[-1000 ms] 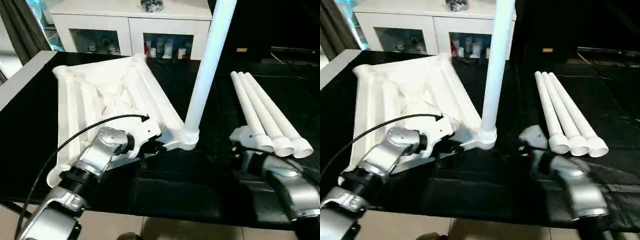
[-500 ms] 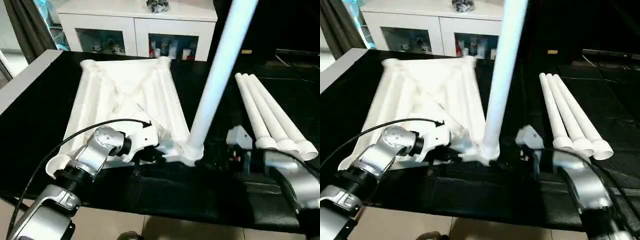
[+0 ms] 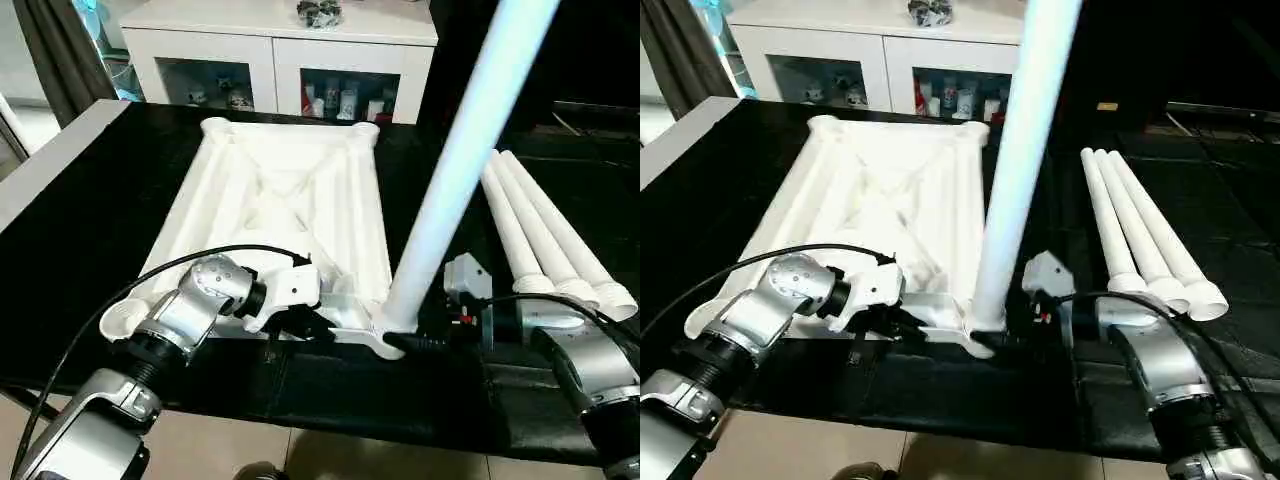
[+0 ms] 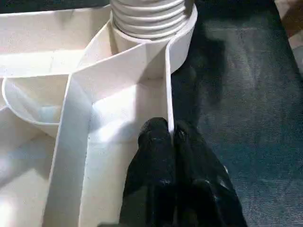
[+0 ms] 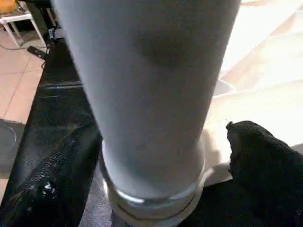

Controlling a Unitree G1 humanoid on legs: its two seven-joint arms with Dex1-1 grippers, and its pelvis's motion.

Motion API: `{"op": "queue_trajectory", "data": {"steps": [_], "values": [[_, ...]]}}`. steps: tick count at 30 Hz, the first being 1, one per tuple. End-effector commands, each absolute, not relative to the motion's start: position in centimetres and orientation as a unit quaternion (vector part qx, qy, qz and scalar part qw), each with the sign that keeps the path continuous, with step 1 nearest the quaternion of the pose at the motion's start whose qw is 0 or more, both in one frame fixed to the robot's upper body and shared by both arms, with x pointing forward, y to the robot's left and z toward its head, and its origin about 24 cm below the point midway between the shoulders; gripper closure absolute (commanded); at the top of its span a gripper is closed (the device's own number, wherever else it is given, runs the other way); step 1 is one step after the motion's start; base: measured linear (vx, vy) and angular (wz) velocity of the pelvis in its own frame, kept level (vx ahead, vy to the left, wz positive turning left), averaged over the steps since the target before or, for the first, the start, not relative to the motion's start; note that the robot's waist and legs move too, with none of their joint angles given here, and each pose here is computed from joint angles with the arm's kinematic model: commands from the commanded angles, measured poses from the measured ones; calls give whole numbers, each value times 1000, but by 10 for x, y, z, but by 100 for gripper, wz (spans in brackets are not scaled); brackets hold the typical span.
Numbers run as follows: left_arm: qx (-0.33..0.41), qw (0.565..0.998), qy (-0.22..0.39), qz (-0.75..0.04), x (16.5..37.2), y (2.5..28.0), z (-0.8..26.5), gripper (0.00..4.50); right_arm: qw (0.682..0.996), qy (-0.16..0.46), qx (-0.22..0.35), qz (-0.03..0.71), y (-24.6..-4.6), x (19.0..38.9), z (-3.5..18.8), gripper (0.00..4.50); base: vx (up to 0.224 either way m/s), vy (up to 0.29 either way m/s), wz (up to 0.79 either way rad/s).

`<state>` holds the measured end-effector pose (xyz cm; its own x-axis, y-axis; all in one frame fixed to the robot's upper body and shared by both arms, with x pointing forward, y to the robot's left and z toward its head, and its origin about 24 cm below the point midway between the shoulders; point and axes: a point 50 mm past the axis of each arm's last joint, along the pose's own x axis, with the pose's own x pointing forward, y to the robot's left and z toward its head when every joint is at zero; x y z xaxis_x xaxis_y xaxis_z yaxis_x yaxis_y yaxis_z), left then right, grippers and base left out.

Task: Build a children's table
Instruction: Rotate leg to tighten

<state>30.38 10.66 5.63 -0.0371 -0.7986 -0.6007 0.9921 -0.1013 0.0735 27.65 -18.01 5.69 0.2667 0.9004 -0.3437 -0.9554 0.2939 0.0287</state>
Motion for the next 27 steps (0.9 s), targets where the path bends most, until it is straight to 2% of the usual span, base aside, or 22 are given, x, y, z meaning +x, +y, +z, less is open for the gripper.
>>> {"op": "queue_trajectory", "data": {"steps": [1,4,7,8,10,16,23,27], "values": [[278,612,180,-719,301,99,59,450,787,145,-90,594,-179,280,60,39,0,0,0],[279,609,179,-720,301,99,59,450,784,149,-83,597,-179,280,59,73,0,0,0],[280,607,180,-722,301,99,59,450,780,155,-78,602,-179,278,57,83,0,0,0],[281,606,180,-722,301,99,59,450,778,157,-77,603,-180,278,57,106,0,0,0],[281,605,181,-723,301,99,59,450,776,163,-75,605,-180,276,55,106,0,0,0],[279,605,184,-722,301,99,59,450,778,165,-63,603,-180,275,53,165,0,0,0],[268,615,188,-717,301,98,58,450,776,168,-47,606,-176,270,49,175,0,0,0],[242,655,187,-691,307,94,59,450,793,169,-22,585,-169,268,44,175,0,0,0]]}}
